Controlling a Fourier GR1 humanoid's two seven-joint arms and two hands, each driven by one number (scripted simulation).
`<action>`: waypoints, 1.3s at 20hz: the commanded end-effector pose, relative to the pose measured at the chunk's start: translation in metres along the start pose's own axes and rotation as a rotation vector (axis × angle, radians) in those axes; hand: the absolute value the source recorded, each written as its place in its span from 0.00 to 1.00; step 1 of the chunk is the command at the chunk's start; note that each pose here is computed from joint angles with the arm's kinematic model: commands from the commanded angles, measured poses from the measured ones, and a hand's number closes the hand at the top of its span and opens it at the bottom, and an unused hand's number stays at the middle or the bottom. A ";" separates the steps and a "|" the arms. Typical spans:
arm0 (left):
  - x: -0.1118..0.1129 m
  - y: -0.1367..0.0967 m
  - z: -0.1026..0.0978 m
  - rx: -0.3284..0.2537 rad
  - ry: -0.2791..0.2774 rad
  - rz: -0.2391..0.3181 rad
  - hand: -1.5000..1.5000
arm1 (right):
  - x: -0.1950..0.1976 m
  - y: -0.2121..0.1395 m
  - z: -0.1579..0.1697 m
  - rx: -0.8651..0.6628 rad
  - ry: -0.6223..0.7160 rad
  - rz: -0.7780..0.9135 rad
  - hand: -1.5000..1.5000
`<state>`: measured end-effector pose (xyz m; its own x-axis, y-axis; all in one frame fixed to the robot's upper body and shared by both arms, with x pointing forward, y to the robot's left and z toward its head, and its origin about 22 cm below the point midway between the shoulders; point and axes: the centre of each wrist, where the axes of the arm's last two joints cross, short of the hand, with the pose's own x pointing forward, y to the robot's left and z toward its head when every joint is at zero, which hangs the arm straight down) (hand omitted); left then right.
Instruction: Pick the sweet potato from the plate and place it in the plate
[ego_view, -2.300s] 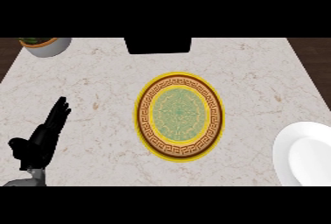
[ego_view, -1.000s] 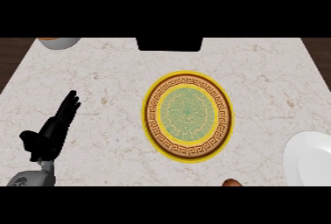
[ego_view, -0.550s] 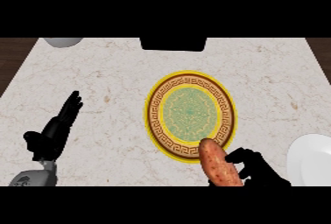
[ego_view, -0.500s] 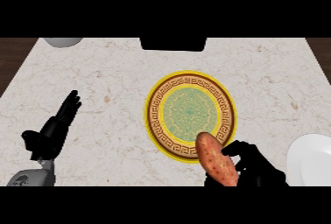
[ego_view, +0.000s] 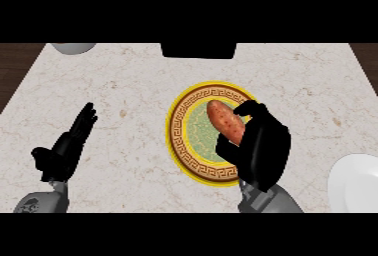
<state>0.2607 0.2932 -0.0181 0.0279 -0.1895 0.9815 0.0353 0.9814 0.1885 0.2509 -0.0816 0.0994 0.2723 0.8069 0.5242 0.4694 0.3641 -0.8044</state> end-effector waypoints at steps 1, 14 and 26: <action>-0.008 -0.008 0.006 -0.002 0.006 0.014 0.50 | 0.001 0.023 -0.029 -0.036 0.230 -0.101 0.00; -0.004 0.004 -0.003 0.045 0.013 0.005 0.50 | -0.004 0.023 -0.049 -0.197 0.273 -0.485 0.00; -0.017 0.015 0.014 0.059 0.028 0.002 0.50 | -0.102 -0.012 0.046 -0.253 0.303 -0.696 0.00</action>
<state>0.2524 0.3038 -0.0253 0.0515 -0.1873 0.9809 -0.0143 0.9820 0.1883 0.2236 -0.1319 0.0548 0.0784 0.3536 0.9321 0.7564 0.5880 -0.2867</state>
